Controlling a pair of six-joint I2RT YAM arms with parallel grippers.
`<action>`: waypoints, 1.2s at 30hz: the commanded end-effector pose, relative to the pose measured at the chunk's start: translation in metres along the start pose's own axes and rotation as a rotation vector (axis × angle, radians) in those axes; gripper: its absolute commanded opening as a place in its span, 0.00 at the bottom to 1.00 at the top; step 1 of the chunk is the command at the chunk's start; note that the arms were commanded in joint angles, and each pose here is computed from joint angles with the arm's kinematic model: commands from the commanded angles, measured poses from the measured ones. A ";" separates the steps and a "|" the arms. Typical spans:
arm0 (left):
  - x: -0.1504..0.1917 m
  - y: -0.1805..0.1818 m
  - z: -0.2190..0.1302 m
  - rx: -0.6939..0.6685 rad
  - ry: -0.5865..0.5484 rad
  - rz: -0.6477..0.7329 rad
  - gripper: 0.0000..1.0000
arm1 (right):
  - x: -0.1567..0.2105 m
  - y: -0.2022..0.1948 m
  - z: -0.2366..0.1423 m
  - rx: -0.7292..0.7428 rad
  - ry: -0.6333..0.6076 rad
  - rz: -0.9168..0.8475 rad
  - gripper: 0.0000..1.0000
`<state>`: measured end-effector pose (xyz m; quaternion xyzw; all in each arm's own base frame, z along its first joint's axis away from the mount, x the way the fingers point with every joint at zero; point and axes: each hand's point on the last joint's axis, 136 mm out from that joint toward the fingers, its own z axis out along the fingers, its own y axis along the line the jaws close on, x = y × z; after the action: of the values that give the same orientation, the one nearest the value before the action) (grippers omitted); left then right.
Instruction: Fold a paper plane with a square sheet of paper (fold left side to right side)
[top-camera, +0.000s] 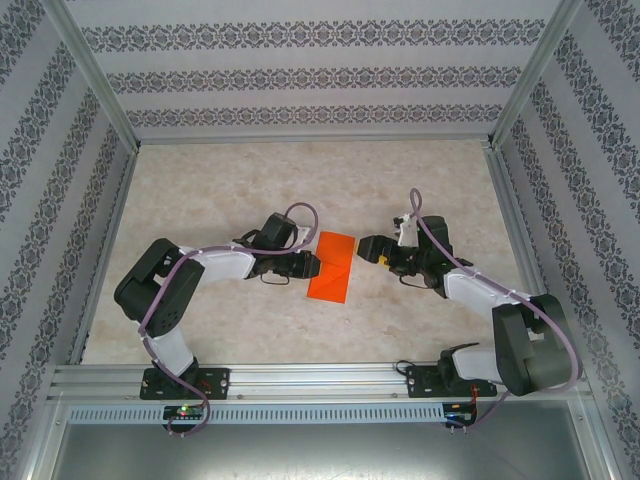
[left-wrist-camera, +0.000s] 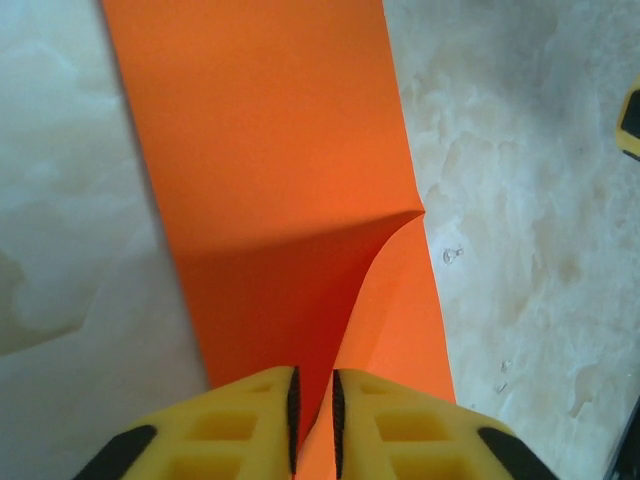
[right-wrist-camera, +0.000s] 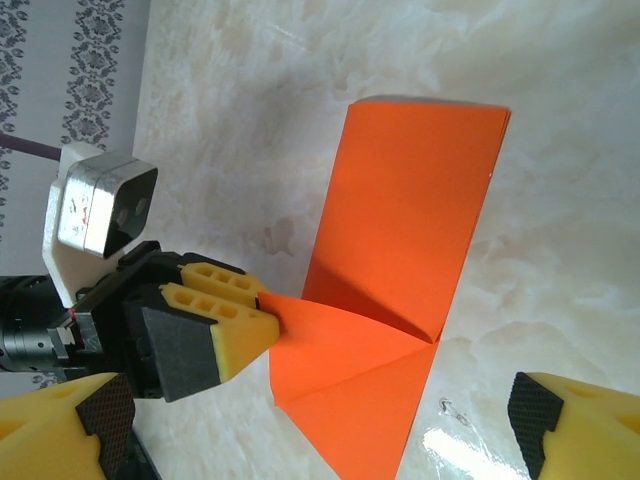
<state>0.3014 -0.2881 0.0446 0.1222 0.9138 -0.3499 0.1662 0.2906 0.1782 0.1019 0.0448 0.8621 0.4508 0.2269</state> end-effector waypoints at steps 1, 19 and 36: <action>-0.015 -0.002 -0.006 -0.010 -0.060 0.035 0.12 | 0.006 0.005 0.004 -0.029 0.029 0.004 0.98; -0.011 0.003 -0.022 -0.067 -0.090 0.046 0.11 | 0.033 0.022 0.072 -0.072 0.223 0.016 0.66; -0.048 -0.013 -0.086 0.081 -0.305 -0.061 0.67 | 0.006 0.047 0.066 -0.157 0.169 -0.058 0.00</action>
<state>0.3118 -0.2476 0.0904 0.0633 0.8986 -0.3590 0.2441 0.2932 0.2619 0.0657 -0.0055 0.8640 0.4897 0.1166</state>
